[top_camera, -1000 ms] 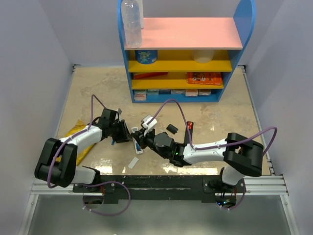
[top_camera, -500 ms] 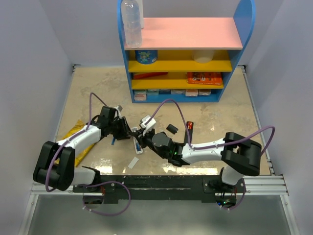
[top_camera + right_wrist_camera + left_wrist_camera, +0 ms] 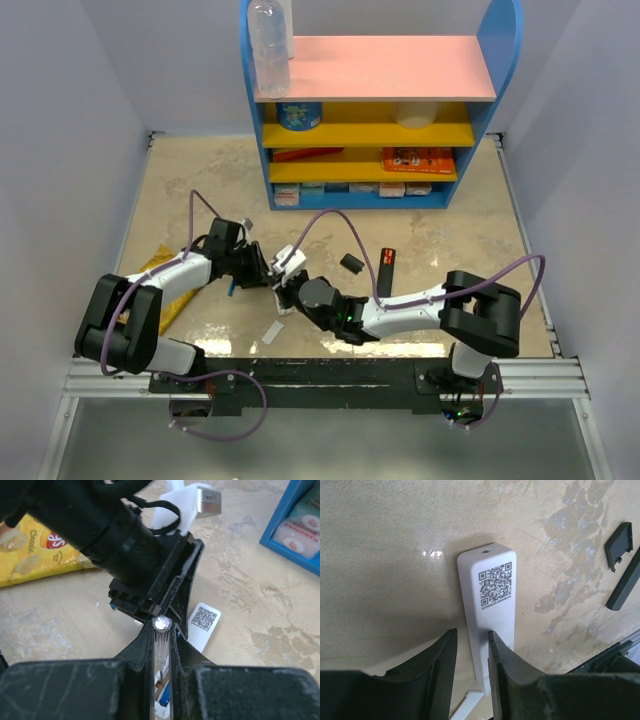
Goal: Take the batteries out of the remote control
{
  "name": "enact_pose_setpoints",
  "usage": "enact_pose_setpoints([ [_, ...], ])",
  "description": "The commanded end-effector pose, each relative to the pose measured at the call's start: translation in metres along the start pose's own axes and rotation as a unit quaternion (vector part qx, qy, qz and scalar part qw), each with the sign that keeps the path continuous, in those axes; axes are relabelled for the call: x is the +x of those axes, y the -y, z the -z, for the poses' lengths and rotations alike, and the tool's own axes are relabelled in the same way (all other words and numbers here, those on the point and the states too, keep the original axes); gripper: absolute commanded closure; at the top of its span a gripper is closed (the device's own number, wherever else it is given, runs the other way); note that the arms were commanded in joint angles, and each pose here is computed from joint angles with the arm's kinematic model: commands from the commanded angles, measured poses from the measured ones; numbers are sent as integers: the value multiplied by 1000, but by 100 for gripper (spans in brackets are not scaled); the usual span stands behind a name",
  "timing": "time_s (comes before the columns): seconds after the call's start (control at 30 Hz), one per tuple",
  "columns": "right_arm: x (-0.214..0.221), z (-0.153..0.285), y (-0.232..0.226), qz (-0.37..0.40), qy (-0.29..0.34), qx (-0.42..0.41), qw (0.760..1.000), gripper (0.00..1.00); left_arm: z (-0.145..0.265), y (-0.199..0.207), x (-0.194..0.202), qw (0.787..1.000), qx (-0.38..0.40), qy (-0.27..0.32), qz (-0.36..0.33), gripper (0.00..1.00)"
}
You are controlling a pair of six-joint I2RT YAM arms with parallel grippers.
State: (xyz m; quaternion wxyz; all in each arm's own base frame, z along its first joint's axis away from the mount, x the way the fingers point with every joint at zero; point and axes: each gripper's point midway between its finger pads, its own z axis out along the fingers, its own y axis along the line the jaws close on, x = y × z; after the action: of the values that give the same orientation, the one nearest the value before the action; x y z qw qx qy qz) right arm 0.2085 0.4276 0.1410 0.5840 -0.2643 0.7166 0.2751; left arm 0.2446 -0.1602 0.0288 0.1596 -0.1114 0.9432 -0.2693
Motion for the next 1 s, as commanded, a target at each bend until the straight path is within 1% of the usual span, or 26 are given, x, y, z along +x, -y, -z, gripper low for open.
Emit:
enact_pose_setpoints([
  [0.0,-6,-2,-13,108,4,28,994,100,-5,-3,-6,1000,-3,8,-13,64],
  [0.03,-11,-1,-19,124,7,40,992,100,-5,-4,-6,1000,-6,9,-14,64],
  [0.07,-5,-2,-21,153,1,46,987,100,-5,-5,-6,1000,-10,8,-13,65],
  [0.17,4,-1,-32,201,-13,56,978,100,-7,-7,-7,1000,-14,8,-12,65],
  [0.2,4,1,-39,209,-12,55,976,100,-8,-8,-7,1000,-17,6,-11,65],
  [0.27,7,3,-39,223,-16,67,972,100,-9,-9,-6,1000,-20,3,-11,65],
  [0.6,-13,11,-51,188,0,37,981,100,-10,-12,-5,1000,-24,4,-11,65],
  [0.83,-5,9,-49,199,-6,43,979,100,-10,-12,-4,1000,-23,4,-8,65],
  [0.97,-16,11,-51,189,4,40,981,100,-10,-11,-5,1000,-22,5,-8,65],
])
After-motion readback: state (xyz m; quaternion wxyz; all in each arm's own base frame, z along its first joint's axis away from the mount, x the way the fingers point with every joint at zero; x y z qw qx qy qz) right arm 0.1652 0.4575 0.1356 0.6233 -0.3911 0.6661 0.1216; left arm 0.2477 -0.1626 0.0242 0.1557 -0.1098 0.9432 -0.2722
